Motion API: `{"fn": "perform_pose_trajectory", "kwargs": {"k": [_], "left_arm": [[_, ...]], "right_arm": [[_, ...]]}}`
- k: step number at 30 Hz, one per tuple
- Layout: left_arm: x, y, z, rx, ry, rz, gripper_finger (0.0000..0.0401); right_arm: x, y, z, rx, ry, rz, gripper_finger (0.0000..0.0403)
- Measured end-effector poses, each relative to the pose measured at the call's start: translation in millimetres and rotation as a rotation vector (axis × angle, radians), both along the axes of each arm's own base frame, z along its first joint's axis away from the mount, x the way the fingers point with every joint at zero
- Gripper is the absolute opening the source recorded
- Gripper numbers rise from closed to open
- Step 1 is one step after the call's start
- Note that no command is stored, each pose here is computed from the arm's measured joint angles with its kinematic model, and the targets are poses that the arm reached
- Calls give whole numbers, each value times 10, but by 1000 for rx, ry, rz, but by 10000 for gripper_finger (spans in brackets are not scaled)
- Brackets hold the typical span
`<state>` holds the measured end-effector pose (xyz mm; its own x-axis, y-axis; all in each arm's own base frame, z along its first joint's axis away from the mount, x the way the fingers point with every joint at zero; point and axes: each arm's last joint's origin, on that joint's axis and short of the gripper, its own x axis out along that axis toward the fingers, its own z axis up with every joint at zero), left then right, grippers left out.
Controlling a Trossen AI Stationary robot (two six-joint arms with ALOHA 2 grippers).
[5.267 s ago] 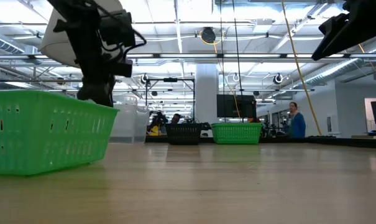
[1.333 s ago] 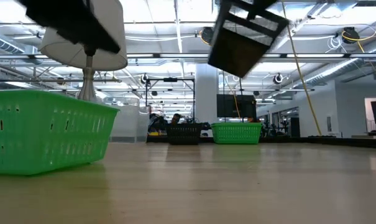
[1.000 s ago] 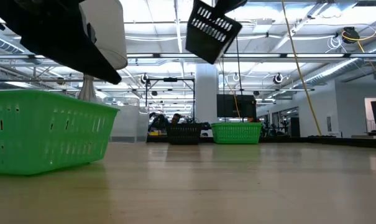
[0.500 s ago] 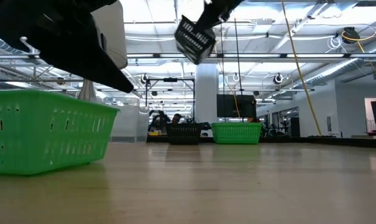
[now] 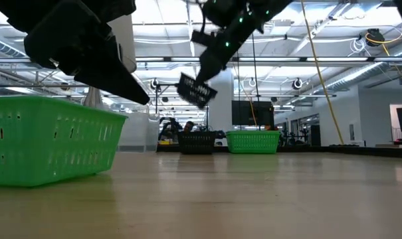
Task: Stack baskets by color
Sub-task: Stack the black bin on the top stacked black bins
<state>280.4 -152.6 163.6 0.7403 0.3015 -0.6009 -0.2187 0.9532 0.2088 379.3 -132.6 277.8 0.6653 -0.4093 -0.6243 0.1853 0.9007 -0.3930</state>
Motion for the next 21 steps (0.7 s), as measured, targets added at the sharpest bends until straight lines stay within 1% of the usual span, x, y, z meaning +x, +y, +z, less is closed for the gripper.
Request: {"fn": "perform_pose_trajectory", "kwargs": {"k": [5,7,10,21], "left_arm": [[17,51,-6,27,16,5,33],[32,81,-5,42,22,3,33],[59,134,-5,57,29,9,33],[87,244,-20,85,62,31,33]], "right_arm": [[66,-181,-287,6,74,-20,8],[100,-233,-364,-5,82,-17,8],[108,-264,-473,7,123,-19,8],[121,-277,-549,13,149,-16,9]]}}
